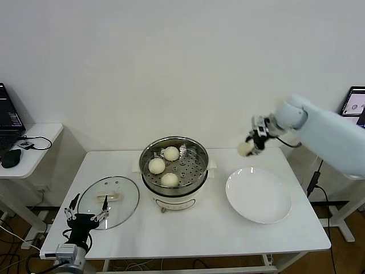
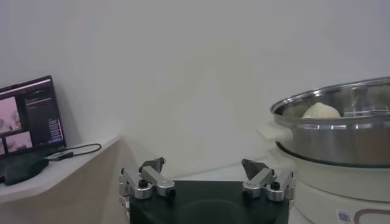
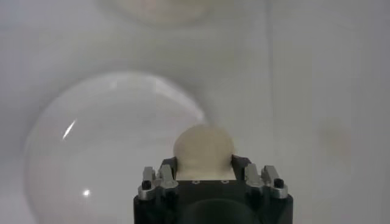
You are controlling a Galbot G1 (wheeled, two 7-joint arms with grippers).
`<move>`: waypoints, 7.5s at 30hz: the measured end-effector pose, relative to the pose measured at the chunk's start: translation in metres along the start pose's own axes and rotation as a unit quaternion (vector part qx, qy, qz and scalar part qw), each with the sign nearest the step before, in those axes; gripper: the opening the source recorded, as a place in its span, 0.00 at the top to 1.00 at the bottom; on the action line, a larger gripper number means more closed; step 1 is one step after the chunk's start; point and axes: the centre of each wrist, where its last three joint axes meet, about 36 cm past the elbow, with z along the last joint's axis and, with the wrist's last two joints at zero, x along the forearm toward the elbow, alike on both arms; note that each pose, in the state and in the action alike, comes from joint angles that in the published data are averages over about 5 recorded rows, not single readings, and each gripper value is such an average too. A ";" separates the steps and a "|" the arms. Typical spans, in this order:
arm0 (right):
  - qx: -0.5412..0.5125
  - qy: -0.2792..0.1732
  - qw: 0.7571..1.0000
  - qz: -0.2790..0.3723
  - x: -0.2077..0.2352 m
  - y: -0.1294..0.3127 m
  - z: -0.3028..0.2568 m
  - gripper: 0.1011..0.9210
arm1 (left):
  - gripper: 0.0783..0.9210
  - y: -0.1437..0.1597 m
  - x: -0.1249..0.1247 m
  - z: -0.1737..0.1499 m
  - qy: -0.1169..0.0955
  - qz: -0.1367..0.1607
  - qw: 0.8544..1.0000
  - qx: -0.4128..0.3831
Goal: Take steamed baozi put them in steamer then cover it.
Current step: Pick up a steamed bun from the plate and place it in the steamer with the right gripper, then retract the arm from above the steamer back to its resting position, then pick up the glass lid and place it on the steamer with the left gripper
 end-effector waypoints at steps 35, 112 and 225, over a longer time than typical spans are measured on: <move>-0.022 0.006 0.998 -0.055 -0.119 0.045 -0.179 0.41 | 0.12 0.010 0.001 0.007 0.004 -0.011 1.000 0.003; -0.503 -0.272 0.640 0.513 -0.064 0.480 0.136 0.12 | 0.12 0.059 -0.071 0.113 -0.053 0.075 0.839 -0.536; -0.507 -0.176 0.689 0.487 -0.110 0.573 0.116 0.12 | 0.92 -0.059 -0.194 -0.117 -0.123 0.062 0.808 -0.572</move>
